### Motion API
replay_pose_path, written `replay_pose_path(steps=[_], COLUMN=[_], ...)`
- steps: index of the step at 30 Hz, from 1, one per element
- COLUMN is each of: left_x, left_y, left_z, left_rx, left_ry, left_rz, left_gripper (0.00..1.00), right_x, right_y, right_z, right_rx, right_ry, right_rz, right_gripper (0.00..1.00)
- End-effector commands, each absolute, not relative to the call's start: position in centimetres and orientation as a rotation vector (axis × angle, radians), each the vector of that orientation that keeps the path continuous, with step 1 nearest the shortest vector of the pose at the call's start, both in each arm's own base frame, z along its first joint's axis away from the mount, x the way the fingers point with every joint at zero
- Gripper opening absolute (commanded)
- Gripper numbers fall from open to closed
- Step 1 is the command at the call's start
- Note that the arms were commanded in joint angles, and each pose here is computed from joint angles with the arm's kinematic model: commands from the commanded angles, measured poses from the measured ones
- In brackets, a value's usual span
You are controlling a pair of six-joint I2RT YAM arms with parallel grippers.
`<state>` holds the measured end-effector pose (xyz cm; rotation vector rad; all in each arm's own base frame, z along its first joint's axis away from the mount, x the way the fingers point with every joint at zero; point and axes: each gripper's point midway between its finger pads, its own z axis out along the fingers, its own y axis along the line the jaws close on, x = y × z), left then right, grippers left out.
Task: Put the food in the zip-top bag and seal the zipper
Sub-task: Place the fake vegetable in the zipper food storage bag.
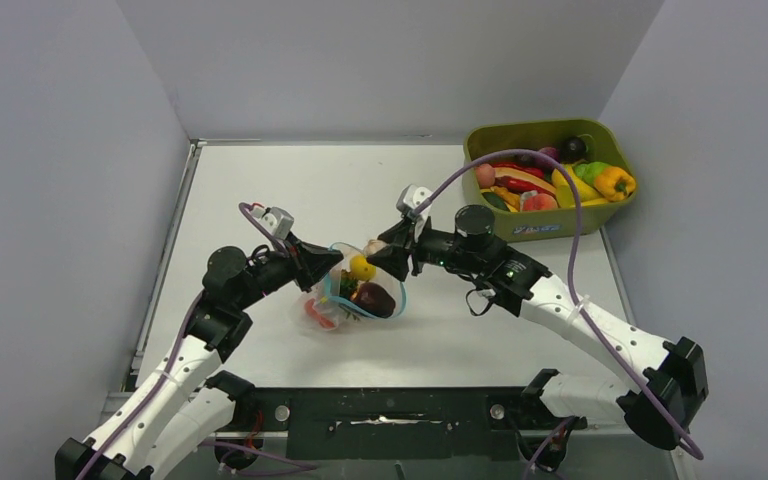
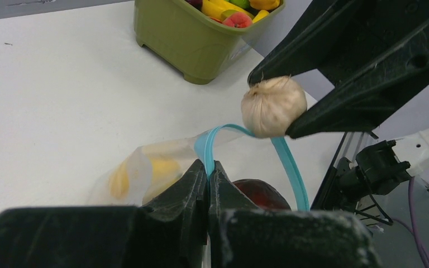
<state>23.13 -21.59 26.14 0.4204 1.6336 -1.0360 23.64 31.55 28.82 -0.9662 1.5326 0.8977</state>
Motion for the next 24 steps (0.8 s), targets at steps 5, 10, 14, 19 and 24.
replay_pose_path(steps=[5, 10, 14, 19, 24], left_x=[22.6, 22.6, 22.6, 22.7, 22.6], left_y=[-21.8, -21.9, -21.8, -21.8, -21.8], left_z=[29.0, 29.0, 28.7, 28.5, 28.7], left_rx=[0.448, 0.453, 0.450, 0.445, 0.445], left_ry=[1.530, 1.533, 1.543, 1.546, 1.540], left_rz=[-1.064, -1.067, -1.059, -1.062, -1.062], left_gripper=[0.00, 0.00, 0.00, 0.00, 0.00], right_x=[23.1, 22.7, 21.7, 20.0, 20.3], right_y=[35.3, 36.2, 36.7, 36.9, 36.7], right_z=[31.0, 30.6, 31.7, 33.2, 32.0], right_rx=[-1.061, -1.094, -1.111, -1.117, -1.125], right_ry=[1.366, 1.365, 1.338, 1.281, 1.309], right_rz=[0.842, 0.842, 0.823, 0.826, 0.782], right_gripper=[0.35, 0.35, 0.35, 0.35, 0.35])
